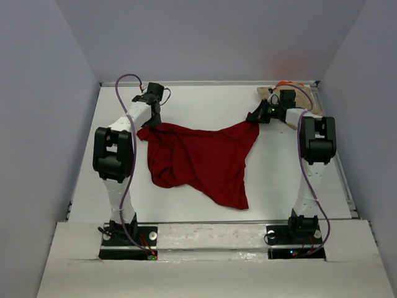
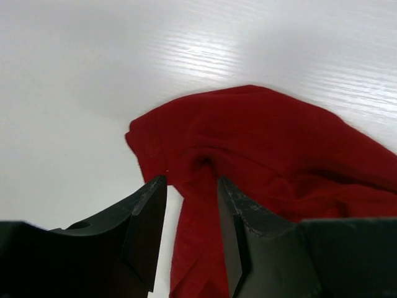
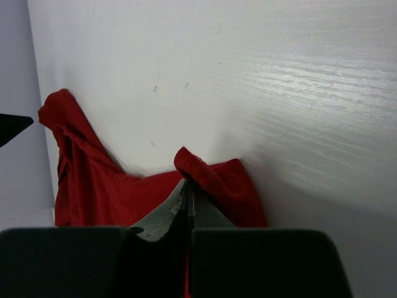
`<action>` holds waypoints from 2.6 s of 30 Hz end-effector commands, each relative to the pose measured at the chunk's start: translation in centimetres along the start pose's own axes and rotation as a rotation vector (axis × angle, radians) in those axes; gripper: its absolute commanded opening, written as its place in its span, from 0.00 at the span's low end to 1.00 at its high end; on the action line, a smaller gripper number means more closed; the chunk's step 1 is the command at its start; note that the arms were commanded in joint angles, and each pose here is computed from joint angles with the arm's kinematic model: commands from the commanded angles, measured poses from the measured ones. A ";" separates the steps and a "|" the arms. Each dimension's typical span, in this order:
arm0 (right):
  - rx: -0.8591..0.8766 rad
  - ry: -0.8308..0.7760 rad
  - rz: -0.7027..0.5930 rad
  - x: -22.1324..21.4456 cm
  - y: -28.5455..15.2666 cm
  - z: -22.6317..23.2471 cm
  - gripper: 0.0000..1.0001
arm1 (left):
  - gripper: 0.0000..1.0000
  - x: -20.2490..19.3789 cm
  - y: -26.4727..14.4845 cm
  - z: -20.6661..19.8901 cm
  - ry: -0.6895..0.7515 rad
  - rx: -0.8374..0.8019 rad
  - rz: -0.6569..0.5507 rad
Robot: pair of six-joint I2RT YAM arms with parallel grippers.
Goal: Fold and stack the t-shirts
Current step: Flatten the tshirt out
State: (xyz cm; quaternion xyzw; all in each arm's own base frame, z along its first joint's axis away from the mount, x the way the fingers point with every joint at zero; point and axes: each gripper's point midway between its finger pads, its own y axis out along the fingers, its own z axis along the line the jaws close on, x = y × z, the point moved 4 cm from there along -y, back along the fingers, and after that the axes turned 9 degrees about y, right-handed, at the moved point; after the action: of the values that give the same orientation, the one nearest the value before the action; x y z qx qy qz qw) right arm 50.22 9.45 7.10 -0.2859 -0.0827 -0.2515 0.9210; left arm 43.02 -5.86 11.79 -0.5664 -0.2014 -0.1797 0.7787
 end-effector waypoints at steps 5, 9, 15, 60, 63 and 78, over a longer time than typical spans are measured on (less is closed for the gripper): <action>0.046 -0.054 -0.024 1.0 -0.6 1.5 0.00 | 0.49 2.1 -0.2 -3.1 0.016 -0.223 -0.049; 0.048 -0.054 -0.020 0.9 -0.6 1.5 0.00 | 0.49 2.1 -0.2 -4.0 0.007 -0.312 -0.048; 0.059 -0.058 -0.019 0.9 -0.7 1.8 0.00 | 0.49 1.8 0.3 -4.3 0.012 -0.317 -0.020; -0.115 -0.282 -0.230 3.6 -4.9 8.9 0.00 | 0.00 11.5 -12.1 1.9 -0.178 -0.143 -0.404; -0.108 -0.323 -0.280 4.1 -6.8 11.8 0.00 | 0.00 11.3 -13.5 2.2 -0.162 -0.138 -0.413; -0.164 -0.466 -0.460 2.3 -14.4 21.1 0.00 | 0.00 10.1 -22.4 1.3 -0.099 -0.099 -0.523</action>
State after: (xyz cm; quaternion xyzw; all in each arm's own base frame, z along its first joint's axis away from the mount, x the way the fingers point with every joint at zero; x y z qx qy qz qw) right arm 46.80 10.56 26.98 -0.3722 -0.2834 -0.3512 0.8110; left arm 43.66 -11.67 26.76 -0.5769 -0.2991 -0.3064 0.6956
